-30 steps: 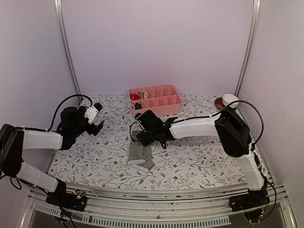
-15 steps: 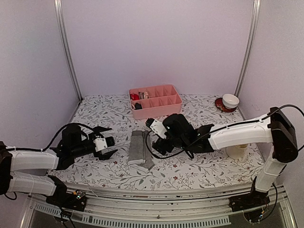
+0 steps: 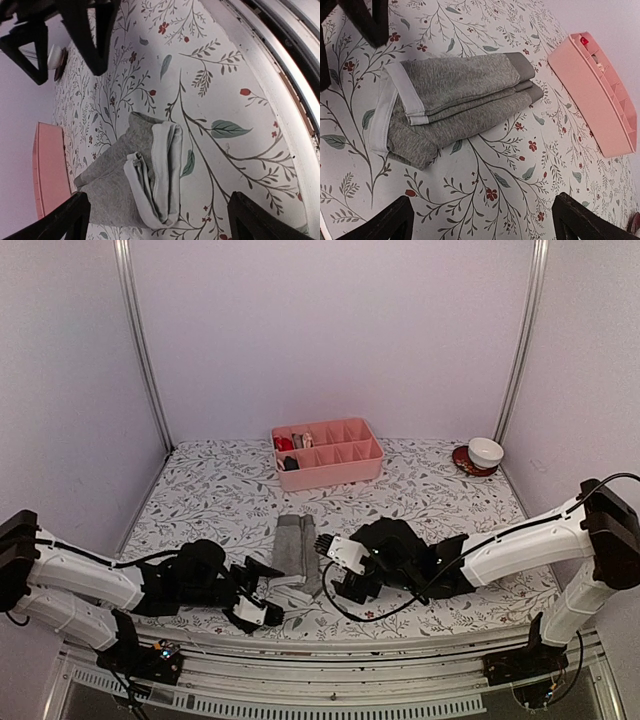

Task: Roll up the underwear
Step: Rotate the underwear at the center of the board, then pick up the underwear from the center of the board, then roll the underwear at the center of the board.

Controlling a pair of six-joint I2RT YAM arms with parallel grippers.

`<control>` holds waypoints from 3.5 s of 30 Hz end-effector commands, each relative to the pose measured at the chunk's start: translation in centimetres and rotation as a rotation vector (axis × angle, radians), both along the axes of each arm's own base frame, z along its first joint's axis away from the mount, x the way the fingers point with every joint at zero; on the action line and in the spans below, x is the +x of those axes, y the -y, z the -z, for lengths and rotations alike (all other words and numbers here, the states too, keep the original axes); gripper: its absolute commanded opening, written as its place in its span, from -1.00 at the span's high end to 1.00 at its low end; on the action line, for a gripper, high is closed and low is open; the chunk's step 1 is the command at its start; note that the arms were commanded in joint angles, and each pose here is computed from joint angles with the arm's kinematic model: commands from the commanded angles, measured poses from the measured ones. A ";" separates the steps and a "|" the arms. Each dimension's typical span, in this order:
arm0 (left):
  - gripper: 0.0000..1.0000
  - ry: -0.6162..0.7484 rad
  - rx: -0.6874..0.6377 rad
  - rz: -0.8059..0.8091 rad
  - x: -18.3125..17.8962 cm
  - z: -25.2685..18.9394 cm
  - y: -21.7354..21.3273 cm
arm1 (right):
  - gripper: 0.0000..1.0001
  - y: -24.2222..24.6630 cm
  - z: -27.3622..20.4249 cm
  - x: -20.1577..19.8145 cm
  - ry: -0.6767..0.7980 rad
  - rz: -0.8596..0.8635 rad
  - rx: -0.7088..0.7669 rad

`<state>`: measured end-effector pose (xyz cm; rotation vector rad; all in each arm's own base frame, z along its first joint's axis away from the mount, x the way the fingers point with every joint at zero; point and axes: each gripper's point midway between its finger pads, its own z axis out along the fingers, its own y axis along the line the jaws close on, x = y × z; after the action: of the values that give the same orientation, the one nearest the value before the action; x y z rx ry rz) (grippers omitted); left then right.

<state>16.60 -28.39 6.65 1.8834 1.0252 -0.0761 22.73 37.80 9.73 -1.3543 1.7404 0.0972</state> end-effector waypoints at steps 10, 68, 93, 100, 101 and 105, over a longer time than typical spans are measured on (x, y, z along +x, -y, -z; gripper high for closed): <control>-0.86 0.029 0.199 -0.160 2.0 4.4 3.5 | -0.98 2.3 -6.0 1.6 0.215 0.123 0.166; 1.00 -0.774 0.217 -0.047 2.3 1.7 3.1 | -0.88 -5.3 3.8 -8.0 0.416 -0.625 -0.082; 1.00 -0.839 0.203 -0.035 2.4 1.5 2.7 | -0.38 -10.4 6.4 -2.3 0.285 -0.434 -0.099; 1.00 -0.836 0.205 -0.040 2.4 1.5 2.6 | 0.37 -10.7 7.0 -2.5 0.225 -0.428 -0.095; 1.00 -0.835 0.205 -0.042 2.5 1.5 2.6 | 0.38 -10.8 7.0 -2.6 0.214 -0.428 -0.091; 0.98 -0.824 0.206 -0.048 2.6 1.4 2.5 | 0.53 -10.8 7.0 -2.7 0.163 -0.413 -0.076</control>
<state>18.84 -31.08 4.76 2.0574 1.6773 -0.8015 20.03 48.53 3.56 -1.7124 1.2445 0.1008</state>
